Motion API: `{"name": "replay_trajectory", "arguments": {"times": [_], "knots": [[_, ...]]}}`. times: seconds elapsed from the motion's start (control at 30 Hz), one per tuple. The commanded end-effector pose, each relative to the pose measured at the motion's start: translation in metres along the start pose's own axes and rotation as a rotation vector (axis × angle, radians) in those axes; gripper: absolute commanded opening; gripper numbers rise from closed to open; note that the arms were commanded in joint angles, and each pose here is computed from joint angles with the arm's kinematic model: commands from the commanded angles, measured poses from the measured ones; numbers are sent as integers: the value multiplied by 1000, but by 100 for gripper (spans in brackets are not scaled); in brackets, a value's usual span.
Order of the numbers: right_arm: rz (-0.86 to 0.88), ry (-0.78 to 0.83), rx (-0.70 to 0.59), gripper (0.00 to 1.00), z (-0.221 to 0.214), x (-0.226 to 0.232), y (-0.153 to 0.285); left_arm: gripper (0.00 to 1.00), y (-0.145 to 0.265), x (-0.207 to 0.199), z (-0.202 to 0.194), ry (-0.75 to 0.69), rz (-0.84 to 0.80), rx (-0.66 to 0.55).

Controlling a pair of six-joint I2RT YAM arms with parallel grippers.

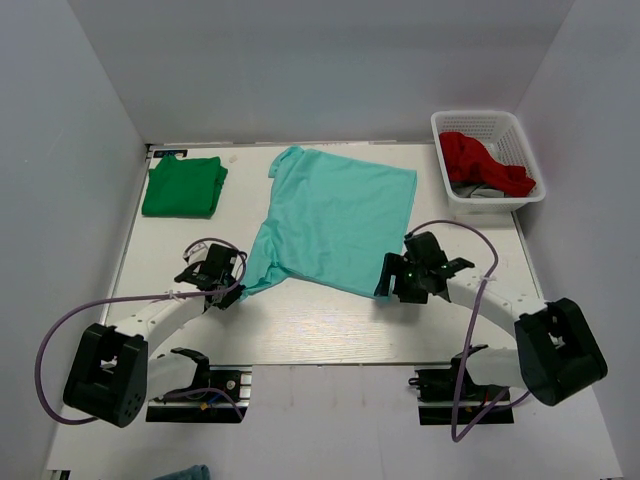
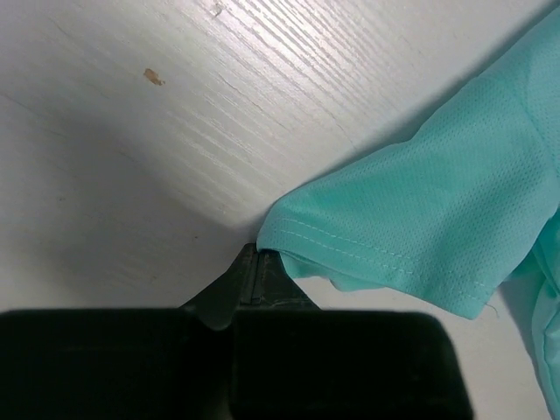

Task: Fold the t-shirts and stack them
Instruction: Flatten out the tshirt

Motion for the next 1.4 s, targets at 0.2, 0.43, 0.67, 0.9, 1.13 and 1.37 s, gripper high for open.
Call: {"name": "replay_trajectory", "arguments": {"times": [0.2, 0.43, 0.67, 0.9, 1.13, 1.37], "knots": [[45, 32, 36, 78, 3, 22, -10, 0, -5, 13, -5, -50, 18, 10], [15, 26, 15, 64, 11, 23, -17, 0, -19, -1, 7, -23, 114, -17], [-107, -55, -159, 0, 43, 15, 0, 0, -12, -15, 15, -30, 130, -37], [-136, -23, -527, 0, 113, 24, 78, 0, 64, -85, 68, -40, -229, -226], [-170, -59, -946, 0, 177, 35, 200, 0, 217, -165, 127, -117, -747, -423], [-181, -3, -1238, 0, 201, 46, 330, 0, 339, -173, 163, -129, -999, -606]]}}
Point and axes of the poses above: each gripper's point midway between its finger pads, its own y axis back along the fingers, its own x axis along the line the jaws close on, z = x × y, the point moved 4 cm from there along y, back along the fingers, and after that the axes turned 14 degrees about y, right-handed, at the moved point
